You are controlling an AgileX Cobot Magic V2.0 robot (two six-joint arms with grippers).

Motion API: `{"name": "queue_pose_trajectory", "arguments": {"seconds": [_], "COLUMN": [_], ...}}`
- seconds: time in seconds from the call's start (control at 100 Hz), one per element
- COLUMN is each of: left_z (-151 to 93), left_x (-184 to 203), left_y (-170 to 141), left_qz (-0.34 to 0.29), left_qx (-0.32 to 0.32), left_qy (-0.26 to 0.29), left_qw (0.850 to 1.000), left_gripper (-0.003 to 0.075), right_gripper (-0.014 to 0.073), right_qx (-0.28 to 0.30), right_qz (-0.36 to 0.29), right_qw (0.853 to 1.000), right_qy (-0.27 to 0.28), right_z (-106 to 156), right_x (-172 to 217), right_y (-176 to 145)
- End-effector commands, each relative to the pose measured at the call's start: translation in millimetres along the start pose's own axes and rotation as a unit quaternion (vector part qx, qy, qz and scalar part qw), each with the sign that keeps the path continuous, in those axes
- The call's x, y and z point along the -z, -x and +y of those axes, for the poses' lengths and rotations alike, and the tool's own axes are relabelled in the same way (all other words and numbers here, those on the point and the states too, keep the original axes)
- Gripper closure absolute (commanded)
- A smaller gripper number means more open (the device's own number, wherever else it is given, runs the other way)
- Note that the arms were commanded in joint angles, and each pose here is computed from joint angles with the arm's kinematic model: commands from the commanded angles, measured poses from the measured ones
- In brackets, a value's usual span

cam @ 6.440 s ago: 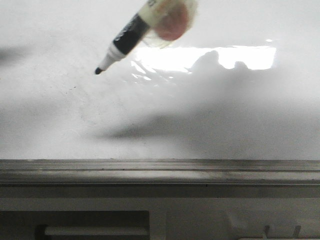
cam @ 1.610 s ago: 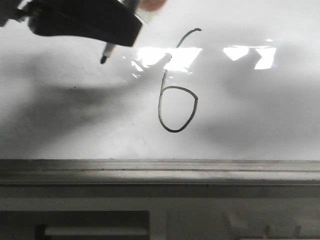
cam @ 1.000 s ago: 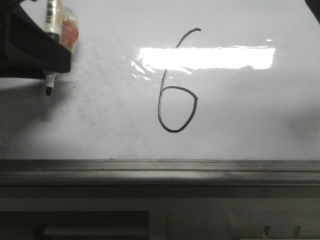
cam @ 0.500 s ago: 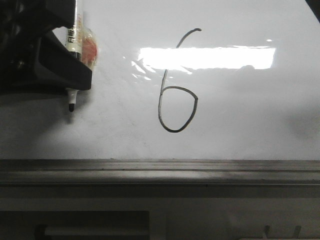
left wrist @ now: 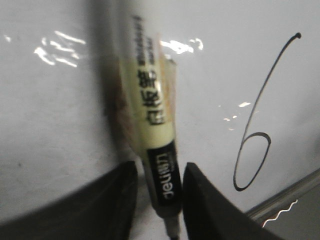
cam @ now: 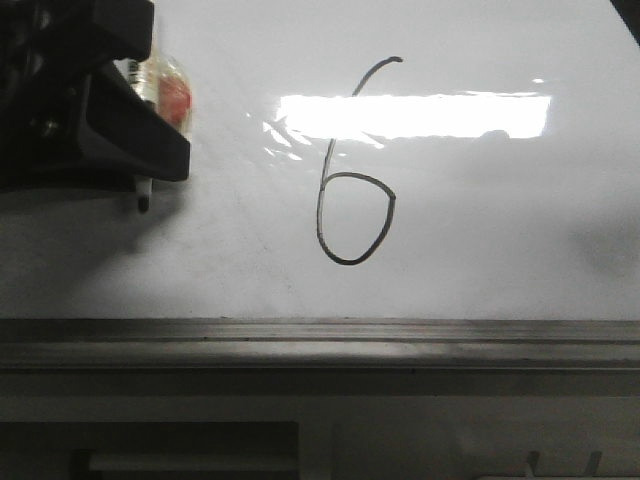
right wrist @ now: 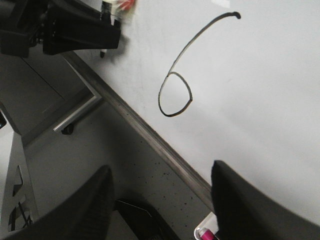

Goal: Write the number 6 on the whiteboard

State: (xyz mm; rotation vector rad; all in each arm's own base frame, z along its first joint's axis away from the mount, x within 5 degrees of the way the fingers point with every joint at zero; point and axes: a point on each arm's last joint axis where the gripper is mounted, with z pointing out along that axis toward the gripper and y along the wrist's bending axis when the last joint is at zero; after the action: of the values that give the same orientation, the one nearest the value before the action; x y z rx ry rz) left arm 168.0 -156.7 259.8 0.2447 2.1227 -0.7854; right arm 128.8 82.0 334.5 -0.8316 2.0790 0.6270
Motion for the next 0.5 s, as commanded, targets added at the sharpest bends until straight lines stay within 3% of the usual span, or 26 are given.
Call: {"name": "queue_pose_trajectory", "arguments": {"seconds": [0.0, 0.06, 0.13, 0.33, 0.49], "left_z": [-3.6, -4.4, -5.4, -12.1, -16.2], "left_x": [4.3, 7.6, 13.3, 44.9, 81.8], "left_y": [11.2, 12.9, 15.9, 26.9, 32.5], "left_qz": [-0.023, -0.030, -0.042, -0.098, -0.159], "left_qx": [-0.007, -0.012, -0.025, -0.069, -0.105], "left_qy": [0.000, -0.002, -0.004, -0.029, -0.054], "left_qw": [1.000, 0.999, 0.999, 0.992, 0.980], "left_gripper": [0.0319, 0.0231, 0.0191, 0.0196, 0.0227], "right_gripper": [0.0211, 0.0211, 0.0211, 0.0211, 0.0212], "right_qx": [-0.005, -0.005, 0.000, 0.006, 0.017], "right_qz": [-0.037, -0.036, -0.031, -0.018, -0.047], "right_qw": [0.999, 0.999, 0.999, 1.000, 0.999], "right_qy": [-0.003, -0.003, -0.007, -0.001, -0.011], "right_z": [1.5, 1.6, 0.9, 2.7, 8.7], "right_x": [6.0, 5.9, 5.9, 6.7, 17.4], "right_y": [10.5, 10.4, 9.5, 6.8, 8.1]}}
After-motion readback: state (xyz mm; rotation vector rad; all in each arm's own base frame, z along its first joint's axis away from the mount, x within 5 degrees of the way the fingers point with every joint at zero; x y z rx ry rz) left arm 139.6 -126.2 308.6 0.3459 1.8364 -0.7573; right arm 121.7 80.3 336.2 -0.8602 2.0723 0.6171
